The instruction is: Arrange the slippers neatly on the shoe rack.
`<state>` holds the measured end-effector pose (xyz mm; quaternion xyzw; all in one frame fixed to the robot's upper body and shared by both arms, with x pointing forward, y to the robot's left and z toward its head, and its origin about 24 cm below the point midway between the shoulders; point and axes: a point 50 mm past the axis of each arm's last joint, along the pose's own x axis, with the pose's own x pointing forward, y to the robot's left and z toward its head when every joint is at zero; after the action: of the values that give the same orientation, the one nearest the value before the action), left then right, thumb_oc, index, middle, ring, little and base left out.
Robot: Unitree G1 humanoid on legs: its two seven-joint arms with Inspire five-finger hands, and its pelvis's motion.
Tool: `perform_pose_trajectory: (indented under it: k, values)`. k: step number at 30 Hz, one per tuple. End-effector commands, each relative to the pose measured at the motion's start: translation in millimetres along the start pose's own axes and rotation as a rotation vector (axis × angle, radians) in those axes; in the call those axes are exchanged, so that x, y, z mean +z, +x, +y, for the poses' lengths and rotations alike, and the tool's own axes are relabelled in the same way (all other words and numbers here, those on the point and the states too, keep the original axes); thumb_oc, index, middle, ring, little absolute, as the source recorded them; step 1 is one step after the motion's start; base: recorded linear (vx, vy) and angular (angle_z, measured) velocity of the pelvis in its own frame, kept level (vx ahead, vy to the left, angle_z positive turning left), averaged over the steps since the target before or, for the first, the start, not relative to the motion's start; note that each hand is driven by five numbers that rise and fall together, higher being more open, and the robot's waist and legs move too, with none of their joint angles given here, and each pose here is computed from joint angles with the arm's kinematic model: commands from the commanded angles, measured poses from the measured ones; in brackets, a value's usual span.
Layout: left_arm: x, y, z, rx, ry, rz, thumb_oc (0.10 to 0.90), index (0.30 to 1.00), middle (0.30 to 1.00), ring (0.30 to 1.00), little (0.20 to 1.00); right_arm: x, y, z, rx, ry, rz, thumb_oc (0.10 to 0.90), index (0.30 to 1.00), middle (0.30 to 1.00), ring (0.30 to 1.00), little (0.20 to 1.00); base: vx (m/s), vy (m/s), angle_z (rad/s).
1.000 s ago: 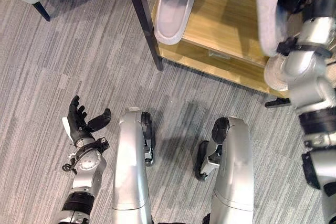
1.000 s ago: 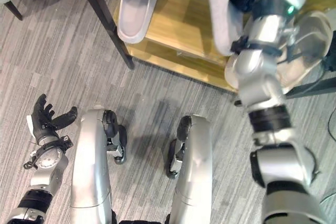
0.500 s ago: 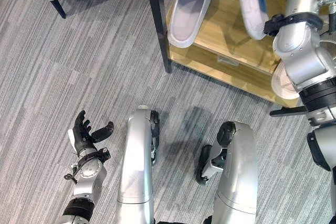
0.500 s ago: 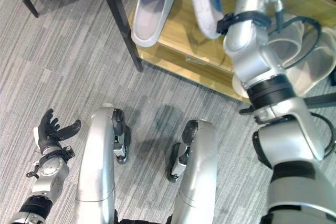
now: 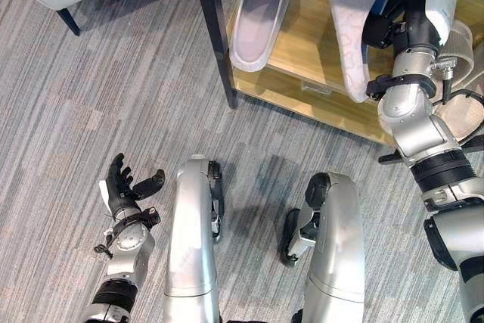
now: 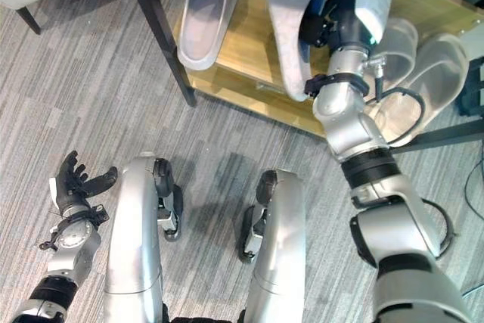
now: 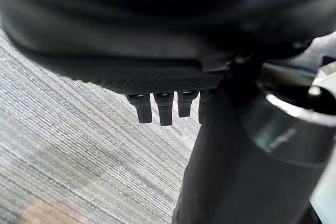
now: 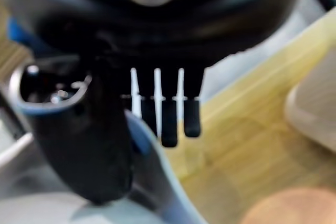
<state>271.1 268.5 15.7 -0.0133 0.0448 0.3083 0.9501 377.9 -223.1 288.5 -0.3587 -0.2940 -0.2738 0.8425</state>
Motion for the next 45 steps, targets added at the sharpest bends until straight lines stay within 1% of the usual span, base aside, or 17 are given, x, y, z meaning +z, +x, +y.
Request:
perform_pose_trajectory:
  k: [1,7,8,14,19,21,27,28,29,30,31,36,40,42,45]
  values:
    - [5.7,2.0,17.7,0.046,0.02,-0.064,0.8,0.9,0.9,0.9,0.9,61.6,32.4,-42.5,-0.22,0.163,-0.204,0.4,0.3,0.3,0.3,0.3,0.0,0.0,0.0]
    - [-1.4,0.7,15.0,0.029,0.029,-0.036,0.8,0.9,0.9,0.9,0.9,71.1,35.5,-33.2,-0.18,0.201,-0.205,0.4,0.3,0.3,0.3,0.3,0.0,0.0,0.0]
    - [-2.0,-0.1,12.4,0.018,0.028,-0.035,0.8,0.9,0.9,0.9,0.9,72.9,36.3,-31.2,-0.181,0.219,-0.199,0.8,0.9,0.9,0.9,0.9,0.0,0.0,0.0]
    - [-13.0,-5.2,6.8,-0.033,0.05,0.008,0.8,0.9,0.9,0.9,0.9,73.6,36.1,-25.6,-0.156,0.227,-0.191,0.8,0.9,0.9,0.9,0.9,0.0,0.0,0.0]
    - [-7.7,-2.8,3.1,-0.043,0.041,-0.008,0.8,0.9,0.9,0.9,0.9,68.0,31.0,-19.6,-0.137,0.255,-0.168,0.8,0.9,0.9,0.9,0.9,0.0,0.0,0.0]
    - [-6.3,-2.9,-3.0,-0.064,0.037,-0.011,0.8,0.9,0.9,0.9,0.9,65.5,27.5,-15.7,-0.127,0.264,-0.159,0.8,0.9,0.9,0.9,0.9,0.0,0.0,0.0]
    - [-6.5,-1.6,-3.5,-0.061,0.043,-0.006,0.8,0.9,0.9,0.9,0.9,56.3,19.1,-13.8,-0.131,0.295,-0.143,0.8,0.9,0.9,0.9,0.9,0.0,0.01,-0.01]
    - [-7.8,-1.9,-1.8,-0.056,0.042,0.0,0.8,0.9,0.9,0.9,0.9,59.6,8.9,-11.7,-0.101,0.396,-0.177,0.8,0.9,0.9,0.9,0.9,0.0,0.0,0.0]
    - [-9.8,-2.5,-1.3,-0.06,0.043,0.009,0.8,0.9,0.9,0.9,0.9,62.2,2.0,-11.4,-0.073,0.459,-0.203,0.8,0.9,0.9,0.9,0.9,0.0,0.0,0.0]
    - [-10.2,-2.6,-1.0,-0.061,0.045,0.01,0.8,0.9,0.9,0.9,0.9,61.1,1.3,-11.7,-0.072,0.459,-0.201,0.8,0.9,0.9,0.9,0.9,0.0,0.0,0.0]
    - [-13.7,-2.2,1.2,-0.068,0.058,0.025,0.8,0.9,0.9,0.9,0.9,61.5,-10.7,-11.4,-0.008,0.583,-0.231,0.8,0.9,0.9,0.9,0.9,0.0,0.0,0.0]
    - [-20.8,-6.9,-3.4,-0.103,0.057,0.052,0.8,0.9,0.9,0.9,0.9,55.2,-19.3,-15.4,-0.022,0.683,-0.216,0.8,0.9,0.9,0.9,0.9,0.01,0.0,-0.01]
    - [-26.9,-9.1,-9.1,-0.143,0.051,0.087,0.8,0.9,0.9,0.9,0.9,53.0,-22.1,-14.7,-0.024,0.646,-0.222,0.8,0.9,0.9,0.9,0.9,0.0,0.0,0.0]
    - [-30.9,-12.0,-17.7,-0.206,0.095,0.096,0.8,0.9,0.9,0.9,0.9,53.3,-24.7,-13.5,-0.025,0.625,-0.229,0.8,0.9,0.9,0.9,0.9,0.0,0.0,0.0]
    - [-33.7,-13.4,-19.2,-0.218,0.112,0.106,0.8,0.9,0.9,0.9,0.9,49.6,-27.2,-11.5,-0.047,0.603,-0.212,0.8,0.9,0.9,0.9,0.9,0.0,0.0,0.0]
